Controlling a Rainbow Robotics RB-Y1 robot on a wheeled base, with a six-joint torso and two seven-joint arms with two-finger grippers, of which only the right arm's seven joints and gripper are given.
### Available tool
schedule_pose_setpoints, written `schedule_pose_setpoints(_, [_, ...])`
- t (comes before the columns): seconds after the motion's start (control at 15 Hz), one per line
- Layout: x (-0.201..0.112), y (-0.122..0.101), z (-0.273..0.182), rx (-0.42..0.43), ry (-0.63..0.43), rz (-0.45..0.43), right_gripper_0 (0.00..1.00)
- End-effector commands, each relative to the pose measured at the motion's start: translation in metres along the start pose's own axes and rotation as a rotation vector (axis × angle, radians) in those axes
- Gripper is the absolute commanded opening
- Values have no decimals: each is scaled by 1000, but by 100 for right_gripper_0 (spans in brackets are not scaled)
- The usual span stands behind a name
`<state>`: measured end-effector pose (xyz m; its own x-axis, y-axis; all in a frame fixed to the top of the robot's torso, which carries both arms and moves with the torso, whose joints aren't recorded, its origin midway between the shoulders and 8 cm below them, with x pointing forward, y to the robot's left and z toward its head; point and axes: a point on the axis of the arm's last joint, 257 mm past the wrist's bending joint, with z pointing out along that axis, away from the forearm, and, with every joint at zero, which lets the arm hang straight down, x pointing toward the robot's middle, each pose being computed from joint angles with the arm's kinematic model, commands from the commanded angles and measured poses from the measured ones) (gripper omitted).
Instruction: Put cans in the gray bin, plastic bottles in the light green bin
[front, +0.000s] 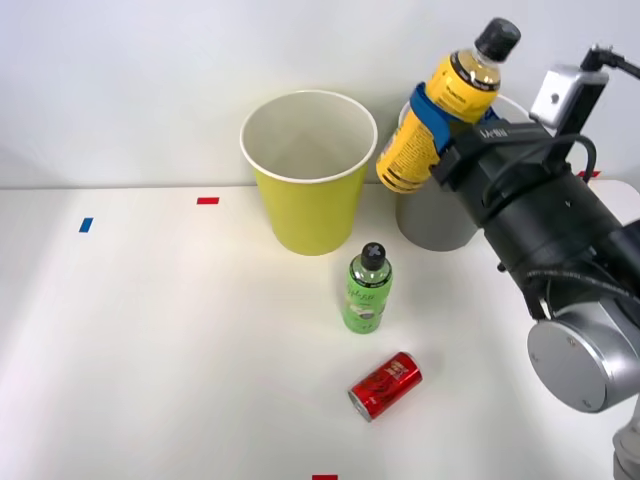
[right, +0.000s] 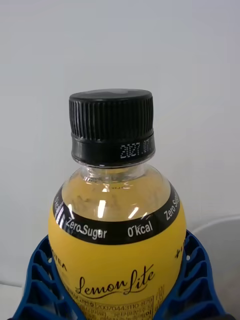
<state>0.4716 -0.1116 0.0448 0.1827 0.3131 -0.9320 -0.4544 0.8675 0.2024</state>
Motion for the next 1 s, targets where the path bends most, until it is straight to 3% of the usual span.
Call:
schedule_pose_setpoints(0.07, [-6, 19, 49, -63, -4, 85, 4])
schedule_pose_setpoints(0.27, [9, 24, 99, -92, -25, 67, 4])
schedule_pose_setpoints(0.53, [33, 48, 153, -136, 39, 15, 4])
schedule_pose_setpoints(0.8, [59, 58, 171, -152, 104, -26, 4])
schedule_pose_setpoints(1.0, [61, 59, 172, -155, 109, -33, 4])
